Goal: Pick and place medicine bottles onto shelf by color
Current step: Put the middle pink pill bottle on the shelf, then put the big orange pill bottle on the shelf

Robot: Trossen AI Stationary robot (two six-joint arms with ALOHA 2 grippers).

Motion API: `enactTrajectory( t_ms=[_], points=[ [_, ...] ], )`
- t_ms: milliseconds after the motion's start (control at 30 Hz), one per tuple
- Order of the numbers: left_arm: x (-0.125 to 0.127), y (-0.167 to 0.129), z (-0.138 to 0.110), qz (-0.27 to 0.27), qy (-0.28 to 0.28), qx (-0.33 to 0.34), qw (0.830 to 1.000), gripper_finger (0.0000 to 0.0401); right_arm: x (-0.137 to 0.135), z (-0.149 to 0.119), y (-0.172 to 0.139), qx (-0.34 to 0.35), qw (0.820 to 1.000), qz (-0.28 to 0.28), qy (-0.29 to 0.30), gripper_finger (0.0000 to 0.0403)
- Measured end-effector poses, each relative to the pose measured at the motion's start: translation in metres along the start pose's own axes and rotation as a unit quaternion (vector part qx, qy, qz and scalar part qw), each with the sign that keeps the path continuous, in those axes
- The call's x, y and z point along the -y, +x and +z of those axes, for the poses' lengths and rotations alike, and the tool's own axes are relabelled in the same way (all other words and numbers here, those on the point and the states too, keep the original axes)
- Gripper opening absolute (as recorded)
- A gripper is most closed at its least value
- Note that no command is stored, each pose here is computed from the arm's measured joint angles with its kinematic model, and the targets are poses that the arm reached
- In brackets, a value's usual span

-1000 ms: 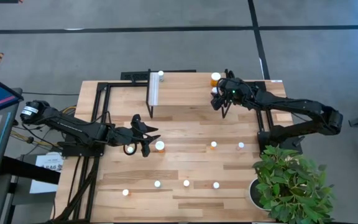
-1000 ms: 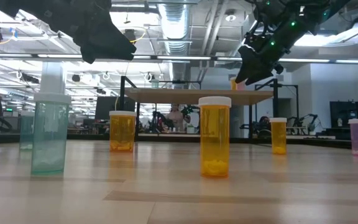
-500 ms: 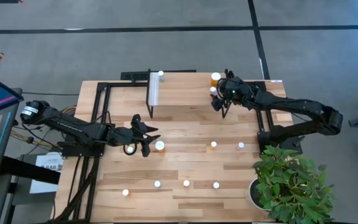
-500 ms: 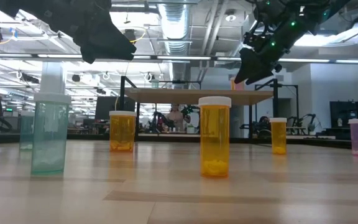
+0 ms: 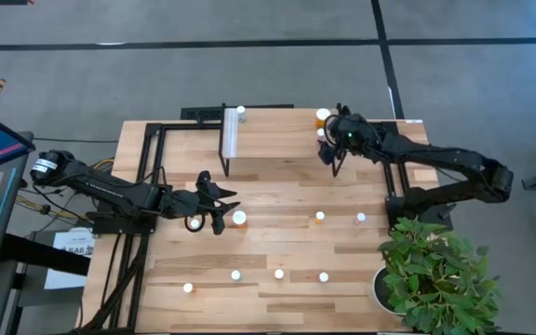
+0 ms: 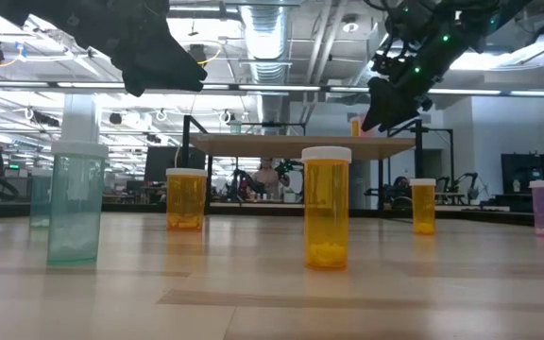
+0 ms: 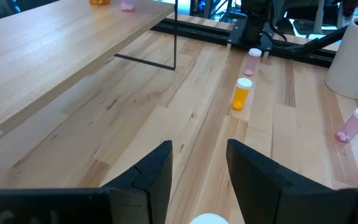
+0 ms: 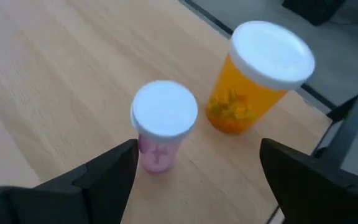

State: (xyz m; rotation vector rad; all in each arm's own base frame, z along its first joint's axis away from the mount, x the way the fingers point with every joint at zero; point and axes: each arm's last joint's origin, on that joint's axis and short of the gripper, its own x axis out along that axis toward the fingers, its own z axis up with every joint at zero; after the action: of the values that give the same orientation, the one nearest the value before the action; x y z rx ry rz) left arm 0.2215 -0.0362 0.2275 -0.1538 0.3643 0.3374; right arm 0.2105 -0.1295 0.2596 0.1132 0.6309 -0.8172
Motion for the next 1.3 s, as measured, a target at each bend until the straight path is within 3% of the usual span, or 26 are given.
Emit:
enactTrajectory(
  t_ms=[467, 633, 867, 1167, 1300],
  points=[
    [0.000, 0.000, 0.000, -0.001, 0.000, -0.001, 1.000, 0.0139, -0.002, 0.035, -0.035, -0.020, 0.999, 0.016, -0.019, 0.0357],
    [0.000, 0.000, -0.001, -0.011, 0.002, -0.008, 1.000, 0.0139, -0.005, 0.036, -0.061, 0.010, 0.999, 0.040, -0.012, 0.0356],
    [0.000, 0.000, -0.003, -0.008, -0.009, -0.017, 1.000, 0.0139, -0.009, 0.038, -0.111, 0.110, 0.989, 0.102, 0.006, 0.0356],
    [0.000, 0.000, -0.003, -0.010, -0.012, -0.016, 1.000, 0.0138, -0.035, -0.012, -0.121, 0.155, 0.966, 0.207, 0.020, 0.0357],
    [0.001, -0.005, 0.003, -0.048, -0.019, -0.004, 0.999, 0.0138, -0.047, -0.029, -0.122, 0.161, 0.955, 0.248, 0.014, 0.0356]
  ],
)
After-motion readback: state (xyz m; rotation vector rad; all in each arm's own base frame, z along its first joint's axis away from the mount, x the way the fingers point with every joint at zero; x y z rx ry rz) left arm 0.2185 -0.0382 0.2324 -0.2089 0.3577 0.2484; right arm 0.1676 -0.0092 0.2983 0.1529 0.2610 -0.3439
